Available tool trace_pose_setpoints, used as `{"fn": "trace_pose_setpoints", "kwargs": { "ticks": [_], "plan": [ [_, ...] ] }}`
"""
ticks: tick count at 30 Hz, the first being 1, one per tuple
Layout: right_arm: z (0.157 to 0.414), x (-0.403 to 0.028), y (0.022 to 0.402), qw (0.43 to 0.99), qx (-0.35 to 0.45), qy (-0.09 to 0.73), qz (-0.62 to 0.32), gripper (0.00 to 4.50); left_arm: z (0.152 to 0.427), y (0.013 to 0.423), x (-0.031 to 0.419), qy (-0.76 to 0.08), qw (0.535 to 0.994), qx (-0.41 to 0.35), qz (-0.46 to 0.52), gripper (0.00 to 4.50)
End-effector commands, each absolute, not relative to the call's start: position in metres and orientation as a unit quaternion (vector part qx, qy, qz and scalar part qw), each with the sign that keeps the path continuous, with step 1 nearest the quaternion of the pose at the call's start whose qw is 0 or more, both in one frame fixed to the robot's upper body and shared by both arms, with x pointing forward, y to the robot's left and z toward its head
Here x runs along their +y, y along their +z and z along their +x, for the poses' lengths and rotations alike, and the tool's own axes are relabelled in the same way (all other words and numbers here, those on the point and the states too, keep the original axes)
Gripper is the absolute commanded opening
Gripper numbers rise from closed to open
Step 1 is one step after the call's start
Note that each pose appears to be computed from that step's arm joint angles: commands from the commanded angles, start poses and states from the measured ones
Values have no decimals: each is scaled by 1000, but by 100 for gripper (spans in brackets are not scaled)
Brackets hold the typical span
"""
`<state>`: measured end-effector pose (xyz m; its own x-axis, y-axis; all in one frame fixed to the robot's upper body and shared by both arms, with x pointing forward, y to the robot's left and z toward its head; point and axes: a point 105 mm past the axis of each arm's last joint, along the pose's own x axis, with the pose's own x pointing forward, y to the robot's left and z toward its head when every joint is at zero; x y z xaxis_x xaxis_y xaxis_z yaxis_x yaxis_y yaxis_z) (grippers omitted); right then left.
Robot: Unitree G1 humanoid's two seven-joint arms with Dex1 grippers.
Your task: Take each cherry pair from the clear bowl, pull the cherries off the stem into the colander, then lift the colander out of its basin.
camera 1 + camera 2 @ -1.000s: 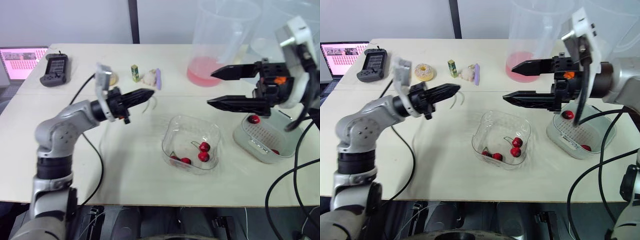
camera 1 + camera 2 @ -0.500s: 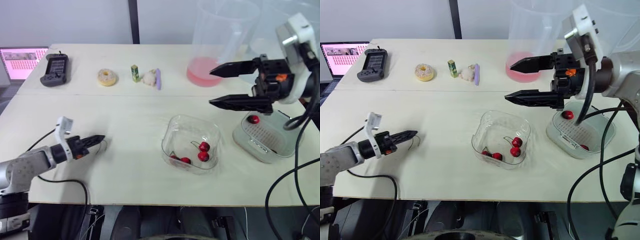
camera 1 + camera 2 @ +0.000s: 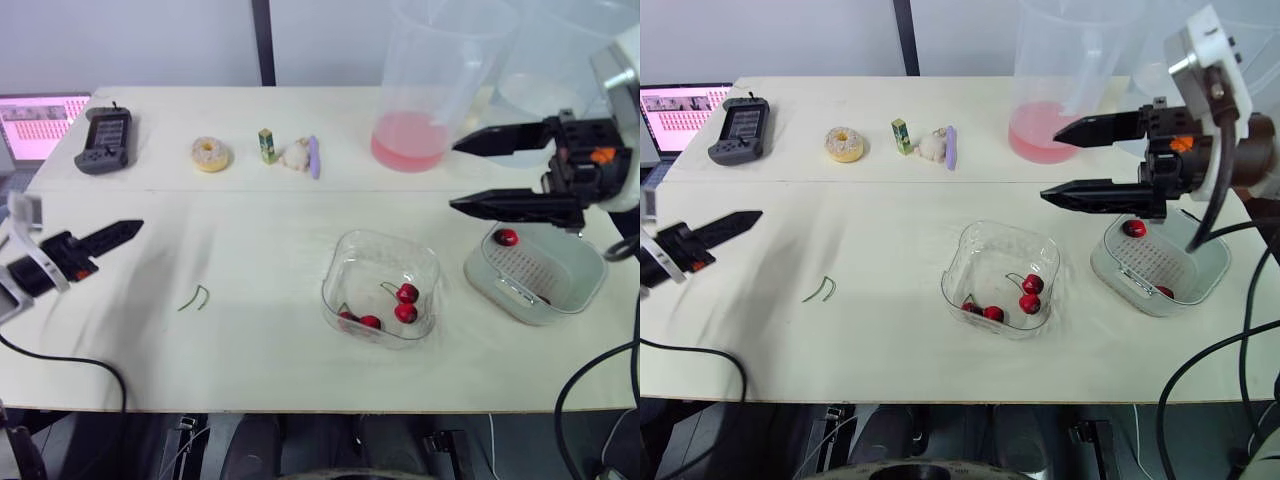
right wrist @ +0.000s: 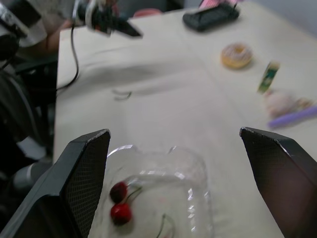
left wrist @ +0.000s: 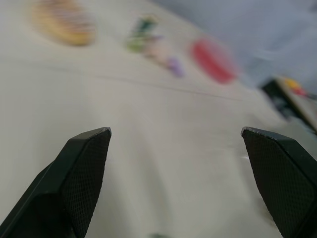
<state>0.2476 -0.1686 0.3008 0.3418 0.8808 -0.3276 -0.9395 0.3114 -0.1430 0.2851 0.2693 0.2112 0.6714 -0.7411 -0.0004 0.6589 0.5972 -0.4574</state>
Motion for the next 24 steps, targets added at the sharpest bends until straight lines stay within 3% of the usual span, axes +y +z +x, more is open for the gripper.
{"fn": "trace_pose_setpoints", "kwargs": {
  "ticks": [1,9,16,24],
  "plan": [
    [234,-170,307,804,93,558,-184,450,256,258,198,-575,798,83,-160,441],
    [233,-189,286,846,132,465,-226,450,253,288,132,-662,748,29,-25,441],
    [209,-232,271,891,196,363,-189,450,264,287,122,-664,746,-30,21,441],
    [199,-257,250,905,221,316,-177,450,270,279,113,-671,740,-28,36,441]
  ]
}}
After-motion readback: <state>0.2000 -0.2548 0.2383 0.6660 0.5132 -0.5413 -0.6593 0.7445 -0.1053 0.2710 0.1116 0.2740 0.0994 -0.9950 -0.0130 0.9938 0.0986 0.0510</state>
